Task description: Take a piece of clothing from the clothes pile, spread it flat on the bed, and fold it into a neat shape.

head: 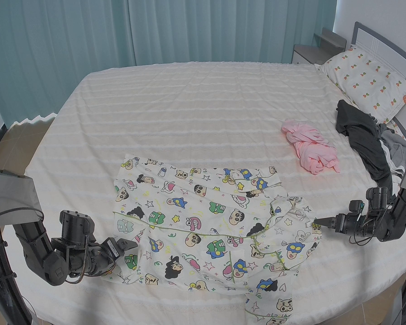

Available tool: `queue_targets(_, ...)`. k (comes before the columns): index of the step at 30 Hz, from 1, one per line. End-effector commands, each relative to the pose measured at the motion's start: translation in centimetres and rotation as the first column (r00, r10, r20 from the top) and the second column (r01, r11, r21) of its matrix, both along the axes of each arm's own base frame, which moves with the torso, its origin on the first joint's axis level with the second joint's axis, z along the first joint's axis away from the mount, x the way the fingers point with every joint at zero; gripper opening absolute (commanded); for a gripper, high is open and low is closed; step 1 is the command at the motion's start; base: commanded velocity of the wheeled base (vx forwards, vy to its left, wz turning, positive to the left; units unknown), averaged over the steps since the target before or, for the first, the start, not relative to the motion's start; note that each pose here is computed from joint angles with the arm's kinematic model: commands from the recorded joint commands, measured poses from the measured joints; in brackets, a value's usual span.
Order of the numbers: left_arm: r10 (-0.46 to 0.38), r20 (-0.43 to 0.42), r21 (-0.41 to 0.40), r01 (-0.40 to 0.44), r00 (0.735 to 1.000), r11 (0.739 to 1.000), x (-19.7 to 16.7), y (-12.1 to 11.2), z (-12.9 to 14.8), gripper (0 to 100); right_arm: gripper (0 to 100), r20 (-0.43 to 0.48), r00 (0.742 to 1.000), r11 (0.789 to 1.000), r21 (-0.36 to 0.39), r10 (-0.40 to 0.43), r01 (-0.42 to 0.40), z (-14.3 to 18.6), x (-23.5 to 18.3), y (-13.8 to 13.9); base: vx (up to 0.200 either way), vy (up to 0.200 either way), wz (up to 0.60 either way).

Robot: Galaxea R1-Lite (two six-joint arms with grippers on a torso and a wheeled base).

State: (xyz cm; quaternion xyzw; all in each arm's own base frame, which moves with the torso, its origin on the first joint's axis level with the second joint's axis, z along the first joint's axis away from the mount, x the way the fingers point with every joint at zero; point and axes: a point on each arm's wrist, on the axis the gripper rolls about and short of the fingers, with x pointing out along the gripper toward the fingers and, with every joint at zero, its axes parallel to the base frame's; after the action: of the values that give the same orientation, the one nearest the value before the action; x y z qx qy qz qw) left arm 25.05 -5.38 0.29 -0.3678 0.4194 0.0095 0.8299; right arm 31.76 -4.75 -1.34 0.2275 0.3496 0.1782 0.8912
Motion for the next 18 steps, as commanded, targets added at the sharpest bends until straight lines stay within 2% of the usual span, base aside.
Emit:
queue_targets(1,0.012,-0.011,-0.008,-0.012,1.0,1.0,0.15,-0.07,-0.27,100,100,0.001,1.0,1.0,0.0,0.0,0.0,-0.03,0.05,0.0,0.0,0.0,0.0)
queue_targets(4,0.029,-0.02,-0.023,-0.029,0.999,0.999,0.3,-0.1,-0.37,100,100,-0.001,1.0,1.0,0.001,0.002,-0.002,-0.08,0.05,0.05,0.0,0.0,0.0)
queue_targets(5,0.031,-0.026,-0.021,-0.031,0.999,0.999,0.34,-0.11,-0.55,0,100,0.0,1.0,1.0,0.0,0.001,-0.001,-0.08,0.04,0.0,0.0,0.0,0.0)
queue_targets(18,0.056,-0.017,-0.005,-0.056,0.998,0.998,0.68,0.09,-0.63,0,100,0.002,1.0,1.0,-0.001,0.003,-0.003,-0.04,0.03,0.05,0.0,0.0,0.0)
